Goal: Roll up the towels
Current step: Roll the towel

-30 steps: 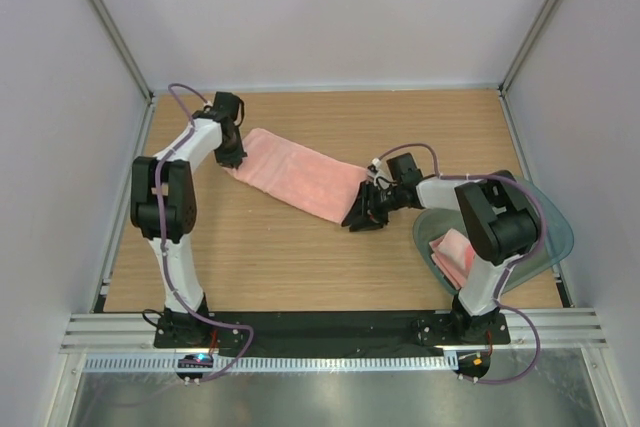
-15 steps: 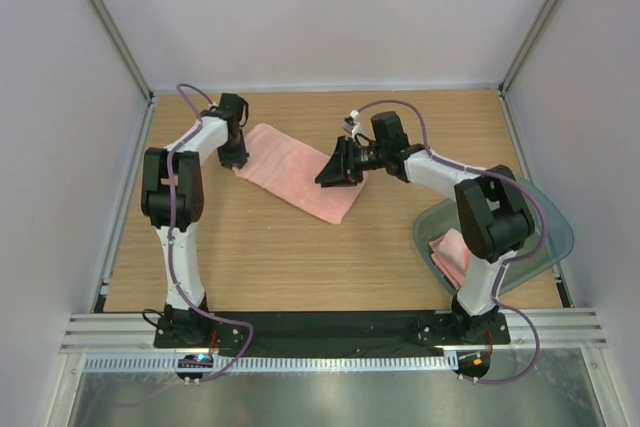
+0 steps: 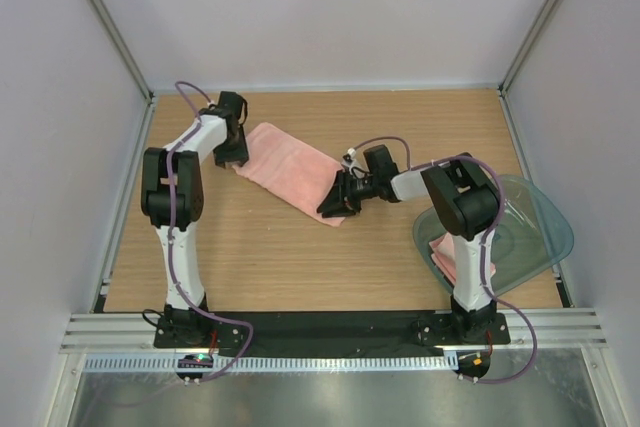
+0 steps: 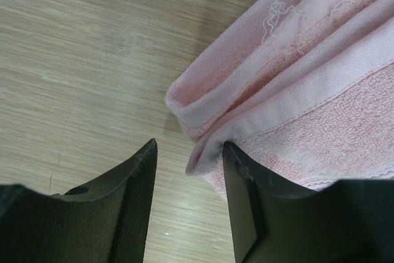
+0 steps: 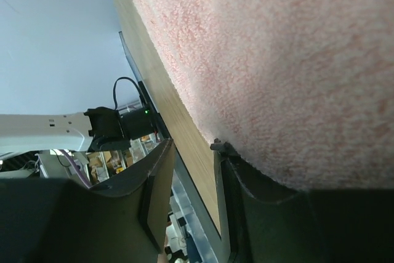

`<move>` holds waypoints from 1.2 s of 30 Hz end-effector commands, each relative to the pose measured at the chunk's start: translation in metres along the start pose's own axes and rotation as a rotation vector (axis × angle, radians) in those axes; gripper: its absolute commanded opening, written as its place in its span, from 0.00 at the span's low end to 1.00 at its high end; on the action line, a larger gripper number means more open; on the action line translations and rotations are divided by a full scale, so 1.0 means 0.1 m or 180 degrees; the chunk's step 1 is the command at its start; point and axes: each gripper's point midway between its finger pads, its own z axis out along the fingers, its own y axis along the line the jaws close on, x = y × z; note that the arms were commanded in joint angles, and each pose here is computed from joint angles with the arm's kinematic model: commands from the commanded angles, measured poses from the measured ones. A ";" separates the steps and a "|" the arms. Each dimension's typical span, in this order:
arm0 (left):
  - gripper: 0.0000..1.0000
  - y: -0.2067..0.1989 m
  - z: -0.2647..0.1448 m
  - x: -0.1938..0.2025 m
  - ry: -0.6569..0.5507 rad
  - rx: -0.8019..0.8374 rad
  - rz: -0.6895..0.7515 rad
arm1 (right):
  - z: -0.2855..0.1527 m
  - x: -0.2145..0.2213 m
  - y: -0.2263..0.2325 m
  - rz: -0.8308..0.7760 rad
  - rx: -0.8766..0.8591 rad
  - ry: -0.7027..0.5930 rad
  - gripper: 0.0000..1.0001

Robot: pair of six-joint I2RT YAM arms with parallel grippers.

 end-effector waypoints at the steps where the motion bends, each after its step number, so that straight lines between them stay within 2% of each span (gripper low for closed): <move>1: 0.49 0.08 -0.29 -0.26 -0.0275 -0.0044 -0.0027 | -0.04 0.03 0.04 -0.0125 -0.0047 -0.0094 0.40; 4: 0.50 0.02 -0.56 -0.40 -0.0492 0.0014 -0.0022 | -0.09 0.09 0.07 -0.0153 -0.0007 -0.0081 0.39; 8: 0.51 -0.15 -0.92 -0.51 -0.0724 0.0181 0.0086 | -0.24 0.08 0.35 -0.0353 0.0001 -0.0103 0.40; 11: 0.52 -0.42 -1.19 -0.58 -0.0865 0.0498 0.0195 | -0.30 -0.01 0.57 -0.0433 -0.0054 -0.0160 0.40; 15: 0.53 -1.00 -1.35 -0.47 -0.0738 0.1269 0.0501 | -0.29 -0.22 0.83 -0.0477 -0.0210 -0.0244 0.40; 16: 0.52 -1.14 -1.28 -0.40 -0.0629 0.1416 0.0586 | -0.28 -0.33 0.96 -0.0573 -0.0305 -0.0283 0.40; 20: 0.52 -1.48 -1.04 -0.23 -0.0365 0.1628 0.0762 | -0.12 -0.67 1.03 -0.0478 -0.0453 -0.0355 0.38; 25: 0.52 -1.64 -0.66 -0.18 -0.0129 0.1620 0.0716 | 0.11 -1.07 0.98 -0.0285 -0.0567 -0.0407 0.35; 26: 0.51 -1.64 -0.49 -0.11 -0.0035 0.1552 0.0721 | 0.19 -1.12 0.82 -0.0201 -0.0498 -0.0415 0.35; 30: 0.51 -1.62 -0.22 -0.03 0.0122 0.1393 0.0740 | 0.24 -1.26 0.44 -0.0068 -0.0259 -0.0487 0.34; 36: 0.52 -1.51 -0.02 -0.01 0.0175 0.1243 0.0748 | 0.00 -1.30 -0.32 0.0157 0.0435 -0.0615 0.34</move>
